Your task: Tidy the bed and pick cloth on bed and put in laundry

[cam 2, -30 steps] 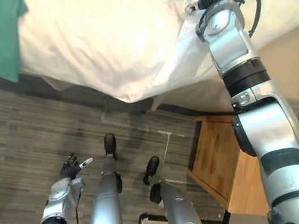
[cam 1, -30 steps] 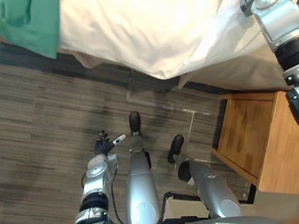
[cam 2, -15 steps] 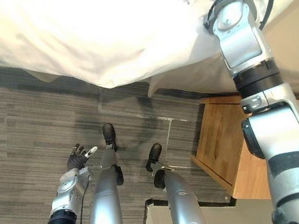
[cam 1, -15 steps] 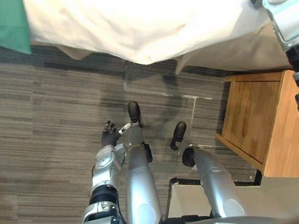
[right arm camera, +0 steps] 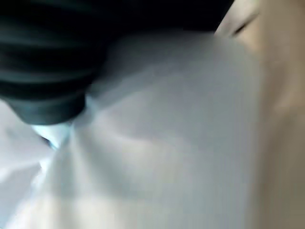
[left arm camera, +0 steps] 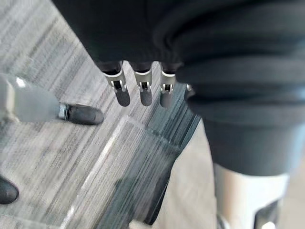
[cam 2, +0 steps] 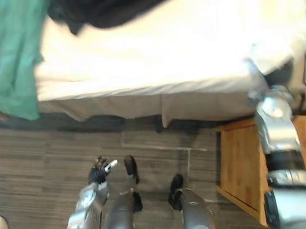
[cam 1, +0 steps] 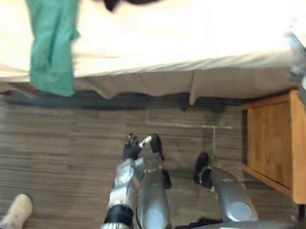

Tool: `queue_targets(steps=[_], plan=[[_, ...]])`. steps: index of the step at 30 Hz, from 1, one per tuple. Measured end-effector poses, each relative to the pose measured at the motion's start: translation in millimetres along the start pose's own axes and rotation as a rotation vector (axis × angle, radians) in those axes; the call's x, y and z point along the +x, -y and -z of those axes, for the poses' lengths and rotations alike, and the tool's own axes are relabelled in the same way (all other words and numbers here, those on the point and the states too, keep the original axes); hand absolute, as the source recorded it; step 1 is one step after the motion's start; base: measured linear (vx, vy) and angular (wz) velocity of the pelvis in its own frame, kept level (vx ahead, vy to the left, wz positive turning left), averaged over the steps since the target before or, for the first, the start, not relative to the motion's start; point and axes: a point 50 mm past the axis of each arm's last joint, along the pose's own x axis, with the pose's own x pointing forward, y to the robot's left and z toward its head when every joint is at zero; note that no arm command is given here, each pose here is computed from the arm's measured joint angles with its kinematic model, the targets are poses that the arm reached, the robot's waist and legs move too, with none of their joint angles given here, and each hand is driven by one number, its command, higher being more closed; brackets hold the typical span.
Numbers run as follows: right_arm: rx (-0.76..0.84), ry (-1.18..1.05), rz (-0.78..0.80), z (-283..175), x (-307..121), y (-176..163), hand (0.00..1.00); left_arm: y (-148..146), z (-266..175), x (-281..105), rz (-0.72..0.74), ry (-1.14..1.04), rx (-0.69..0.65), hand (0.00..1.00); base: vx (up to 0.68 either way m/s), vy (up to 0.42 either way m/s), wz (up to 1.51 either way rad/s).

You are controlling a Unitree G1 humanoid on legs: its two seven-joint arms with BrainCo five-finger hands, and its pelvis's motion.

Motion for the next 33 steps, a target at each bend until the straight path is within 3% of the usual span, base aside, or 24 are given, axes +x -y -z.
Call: queue_targets(steps=[4,6,11,14,21,26,30,31,33], plan=[[0.121,-0.178,0.233,62,-24,65,0.00,-35,33,-26,-0.024,-0.063,-0.018,0.00,0.13,0.044,0.49],[0.181,-0.279,0.413,100,-58,114,0.00,-51,49,-41,-0.039,-0.086,-0.062,0.00,0.13,-0.010,0.36],[0.297,-0.395,0.594,145,-130,154,0.00,-57,74,-55,0.010,-0.142,-0.080,0.00,0.16,-0.016,0.26],[0.358,-0.498,0.697,168,-169,156,0.00,-54,75,-56,0.083,-0.145,-0.042,0.00,0.12,-0.020,0.05],[0.376,-0.641,0.686,190,-214,141,0.00,-64,80,-59,0.044,-0.157,-0.143,0.00,0.02,-0.049,-0.60],[0.305,-0.736,0.523,193,-209,104,0.00,-60,73,-48,0.039,-0.168,-0.199,0.00,-0.02,-0.088,-0.98],[0.227,-0.658,0.316,172,-172,73,0.00,-53,54,-30,0.052,-0.174,-0.185,0.00,0.00,-0.094,-0.67],[0.207,-0.611,0.241,163,-155,62,1.00,-55,51,-26,0.046,-0.196,-0.170,0.00,0.04,-0.096,-0.43],[0.167,-0.533,0.142,148,-131,50,1.00,-59,53,-24,0.018,-0.251,-0.142,0.00,0.08,-0.080,-0.28]])
